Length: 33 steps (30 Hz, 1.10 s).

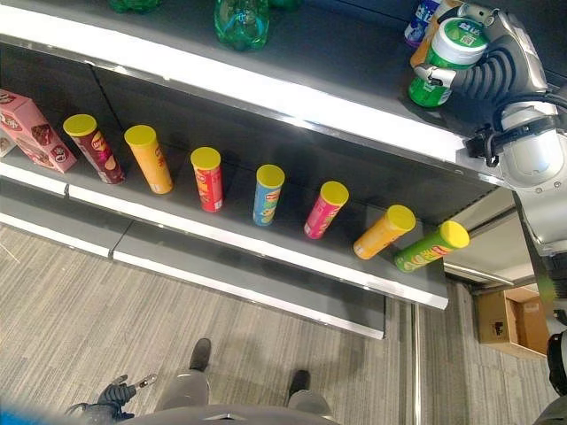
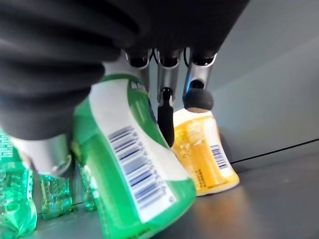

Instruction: Put the goods on the table back onto the shelves and tidy them up.

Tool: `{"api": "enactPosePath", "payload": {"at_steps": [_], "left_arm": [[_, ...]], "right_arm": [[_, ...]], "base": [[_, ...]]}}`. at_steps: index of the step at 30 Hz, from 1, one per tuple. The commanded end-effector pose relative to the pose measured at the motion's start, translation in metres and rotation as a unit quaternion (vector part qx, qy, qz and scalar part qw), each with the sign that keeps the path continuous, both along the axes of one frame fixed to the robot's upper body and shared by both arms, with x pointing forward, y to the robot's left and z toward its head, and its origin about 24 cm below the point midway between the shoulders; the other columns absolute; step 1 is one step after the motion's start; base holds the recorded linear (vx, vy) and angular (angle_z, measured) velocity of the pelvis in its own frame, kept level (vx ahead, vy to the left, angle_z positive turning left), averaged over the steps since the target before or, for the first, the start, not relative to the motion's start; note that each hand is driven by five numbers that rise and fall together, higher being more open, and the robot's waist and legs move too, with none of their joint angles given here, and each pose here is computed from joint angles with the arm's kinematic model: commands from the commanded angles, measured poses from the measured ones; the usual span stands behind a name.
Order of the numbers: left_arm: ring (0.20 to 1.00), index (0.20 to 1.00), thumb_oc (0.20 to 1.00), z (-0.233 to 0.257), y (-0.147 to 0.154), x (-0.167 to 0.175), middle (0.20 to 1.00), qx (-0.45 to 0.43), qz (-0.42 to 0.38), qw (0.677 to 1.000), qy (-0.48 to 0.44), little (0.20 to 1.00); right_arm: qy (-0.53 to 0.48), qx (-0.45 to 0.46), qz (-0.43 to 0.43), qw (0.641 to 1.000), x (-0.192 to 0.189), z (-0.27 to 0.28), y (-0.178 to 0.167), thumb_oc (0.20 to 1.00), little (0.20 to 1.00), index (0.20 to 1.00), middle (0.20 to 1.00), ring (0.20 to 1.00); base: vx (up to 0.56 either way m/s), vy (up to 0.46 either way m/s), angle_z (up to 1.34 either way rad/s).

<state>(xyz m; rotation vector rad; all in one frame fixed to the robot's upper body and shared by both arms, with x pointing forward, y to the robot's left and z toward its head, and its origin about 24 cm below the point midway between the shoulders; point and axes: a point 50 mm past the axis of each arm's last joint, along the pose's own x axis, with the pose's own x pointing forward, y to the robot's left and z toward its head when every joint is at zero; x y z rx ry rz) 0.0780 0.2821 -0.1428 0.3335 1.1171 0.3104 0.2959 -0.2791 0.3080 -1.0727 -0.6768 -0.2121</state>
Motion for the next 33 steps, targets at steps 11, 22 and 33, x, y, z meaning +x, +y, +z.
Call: {"api": "enactPosePath", "payload": {"at_steps": [11, 22, 33], "left_arm": [[1.000, 1.000, 1.000, 0.006, 0.013, 0.005, 1.000, 0.024, -0.008, 1.000, -0.008, 1.000], [1.000, 1.000, 1.000, 0.007, 0.011, 0.015, 1.000, 0.020, -0.025, 0.999, -0.008, 1.000], [1.000, 1.000, 1.000, 0.007, 0.011, 0.017, 1.000, 0.020, -0.028, 0.999, -0.010, 1.000]], "right_arm": [[0.016, -0.062, -0.006, 0.998, -0.002, -0.002, 0.005, 0.200, 0.200, 0.200, 0.200, 0.200], [0.028, -0.081, -0.019, 0.996, -0.005, -0.010, 0.004, 0.200, 0.200, 0.200, 0.200, 0.200], [0.036, -0.080, -0.017, 0.996, -0.005, -0.016, 0.004, 0.200, 0.200, 0.200, 0.200, 0.200]], "base": [[0.00, 0.000, 0.00], [0.00, 0.000, -0.01], [0.00, 0.000, 0.00]]}}
